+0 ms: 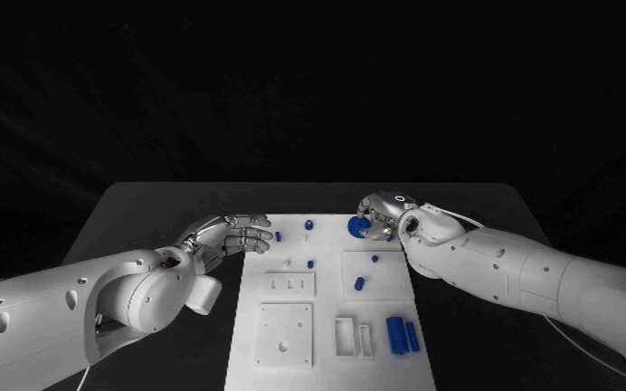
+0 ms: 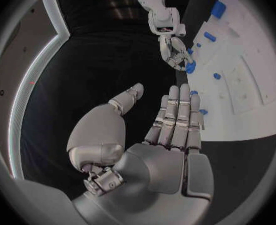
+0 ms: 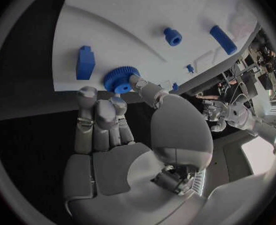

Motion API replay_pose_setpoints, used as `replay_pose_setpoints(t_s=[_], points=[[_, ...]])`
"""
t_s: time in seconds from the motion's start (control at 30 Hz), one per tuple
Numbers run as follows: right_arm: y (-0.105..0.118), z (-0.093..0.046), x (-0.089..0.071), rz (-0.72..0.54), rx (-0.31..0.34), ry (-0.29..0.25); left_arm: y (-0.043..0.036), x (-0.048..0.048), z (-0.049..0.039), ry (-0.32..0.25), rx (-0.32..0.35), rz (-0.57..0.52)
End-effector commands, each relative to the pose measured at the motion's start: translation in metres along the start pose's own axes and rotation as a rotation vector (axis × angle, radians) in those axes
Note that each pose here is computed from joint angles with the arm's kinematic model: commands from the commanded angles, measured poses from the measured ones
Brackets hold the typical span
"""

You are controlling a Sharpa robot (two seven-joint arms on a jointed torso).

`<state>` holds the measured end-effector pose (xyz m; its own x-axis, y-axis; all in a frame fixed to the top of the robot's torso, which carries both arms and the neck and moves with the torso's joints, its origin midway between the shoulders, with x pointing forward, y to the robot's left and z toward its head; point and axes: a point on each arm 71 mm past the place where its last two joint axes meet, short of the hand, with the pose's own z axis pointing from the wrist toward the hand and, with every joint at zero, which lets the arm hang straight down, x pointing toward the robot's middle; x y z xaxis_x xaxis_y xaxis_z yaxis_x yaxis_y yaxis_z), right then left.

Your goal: Assemble the parts on the task board

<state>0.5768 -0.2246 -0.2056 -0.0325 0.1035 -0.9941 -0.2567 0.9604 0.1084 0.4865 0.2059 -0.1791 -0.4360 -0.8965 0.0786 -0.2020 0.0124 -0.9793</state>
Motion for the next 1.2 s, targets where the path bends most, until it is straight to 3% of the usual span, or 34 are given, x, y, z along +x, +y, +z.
replay_pose_setpoints(t_s=[0.03,0.43,0.87,1.2], points=[[0.0,-0.003,0.012,-0.01,0.0,0.076,-0.0008,0.0025,0.0002,0.02,0.005,0.001],[0.001,-0.003,0.013,-0.037,0.007,0.084,-0.0007,0.0026,0.0003,0.02,0.005,0.003],[0.01,-0.004,0.002,-0.08,-0.014,-0.067,-0.0007,0.0012,-0.0004,0.015,0.005,0.003],[0.024,-0.006,-0.009,-0.094,-0.051,-0.132,-0.0009,-0.0001,-0.0011,0.01,0.006,0.004]])
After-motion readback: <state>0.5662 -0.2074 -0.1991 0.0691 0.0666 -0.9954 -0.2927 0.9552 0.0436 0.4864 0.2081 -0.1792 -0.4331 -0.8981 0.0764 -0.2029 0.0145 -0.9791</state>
